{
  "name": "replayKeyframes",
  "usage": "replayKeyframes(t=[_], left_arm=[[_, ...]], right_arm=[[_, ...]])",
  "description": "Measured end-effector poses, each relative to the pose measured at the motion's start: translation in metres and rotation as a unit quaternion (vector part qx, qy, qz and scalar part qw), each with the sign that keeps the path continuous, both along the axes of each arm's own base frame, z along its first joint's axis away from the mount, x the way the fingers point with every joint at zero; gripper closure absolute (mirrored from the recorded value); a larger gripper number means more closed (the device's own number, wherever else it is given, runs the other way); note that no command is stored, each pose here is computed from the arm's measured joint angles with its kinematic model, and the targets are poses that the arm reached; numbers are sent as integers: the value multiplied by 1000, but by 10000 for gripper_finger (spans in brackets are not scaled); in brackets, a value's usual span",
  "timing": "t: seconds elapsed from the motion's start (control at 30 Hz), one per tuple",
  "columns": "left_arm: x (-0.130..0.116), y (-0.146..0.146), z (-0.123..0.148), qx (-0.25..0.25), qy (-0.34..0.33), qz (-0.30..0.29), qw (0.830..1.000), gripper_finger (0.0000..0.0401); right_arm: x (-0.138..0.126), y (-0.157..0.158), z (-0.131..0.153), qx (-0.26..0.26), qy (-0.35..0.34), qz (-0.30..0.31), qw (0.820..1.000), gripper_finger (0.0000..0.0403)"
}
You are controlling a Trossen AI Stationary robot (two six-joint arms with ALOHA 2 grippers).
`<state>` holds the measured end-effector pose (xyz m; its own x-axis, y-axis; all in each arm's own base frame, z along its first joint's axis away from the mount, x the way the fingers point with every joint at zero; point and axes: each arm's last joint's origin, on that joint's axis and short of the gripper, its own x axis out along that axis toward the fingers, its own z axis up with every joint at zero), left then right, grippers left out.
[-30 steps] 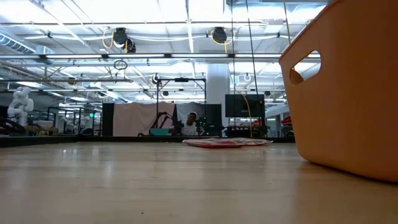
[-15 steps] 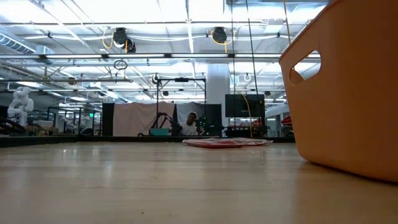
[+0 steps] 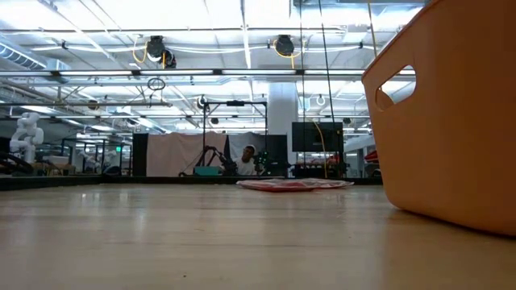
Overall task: Sort popcorn bags into baskets
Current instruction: Put the red popcorn bag into the orange bin
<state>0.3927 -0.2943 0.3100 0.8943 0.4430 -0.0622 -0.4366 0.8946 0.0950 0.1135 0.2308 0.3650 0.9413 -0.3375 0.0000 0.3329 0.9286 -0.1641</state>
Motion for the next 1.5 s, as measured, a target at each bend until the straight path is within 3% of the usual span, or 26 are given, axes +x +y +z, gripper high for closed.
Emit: replayKeyframes(t=[0.27, 0.47, 0.53, 0.7, 0.8, 0.9, 1.07, 1.13, 1.23, 1.37, 1.43, 1.5], left_arm=[[5, 6, 4, 9, -7, 7, 1000, 143], [13, 17, 8, 28, -7, 19, 999, 140], [16, 22, 10, 33, -9, 24, 999, 143], [22, 30, 11, 32, -13, 31, 999, 154], [21, 29, 10, 35, -9, 29, 999, 157], [21, 28, 9, 33, -6, 28, 999, 158], [19, 25, 8, 19, -12, 24, 999, 158], [16, 21, 8, 13, -14, 19, 1000, 158], [12, 16, 7, 12, -13, 13, 1000, 158], [8, 10, 6, 15, -9, 6, 1000, 158], [7, 8, 6, 15, -9, 4, 1000, 158], [7, 8, 6, 15, -9, 3, 1000, 158]], right_arm=[[6, -47, 35, 26, -14, -47, 998, 388], [3, -95, 62, -30, -53, -40, 997, 394], [-2, -114, 75, -27, -83, -40, 995, 395], [-3, -118, 72, -91, -138, 85, 983, 395], [3, -107, 54, -143, -96, 164, 971, 396], [17, -96, 33, -149, -39, 211, 965, 396], [30, -85, 10, -49, 20, 187, 981, 397], [32, -82, -3, -38, 70, 194, 978, 396], [30, -79, -22, 2, 177, 235, 956, 393], [23, -80, -19, 61, 279, 297, 911, 393], [19, -82, -18, 94, 318, 289, 898, 392], [17, -86, -10, 141, 335, 257, 895, 392]])
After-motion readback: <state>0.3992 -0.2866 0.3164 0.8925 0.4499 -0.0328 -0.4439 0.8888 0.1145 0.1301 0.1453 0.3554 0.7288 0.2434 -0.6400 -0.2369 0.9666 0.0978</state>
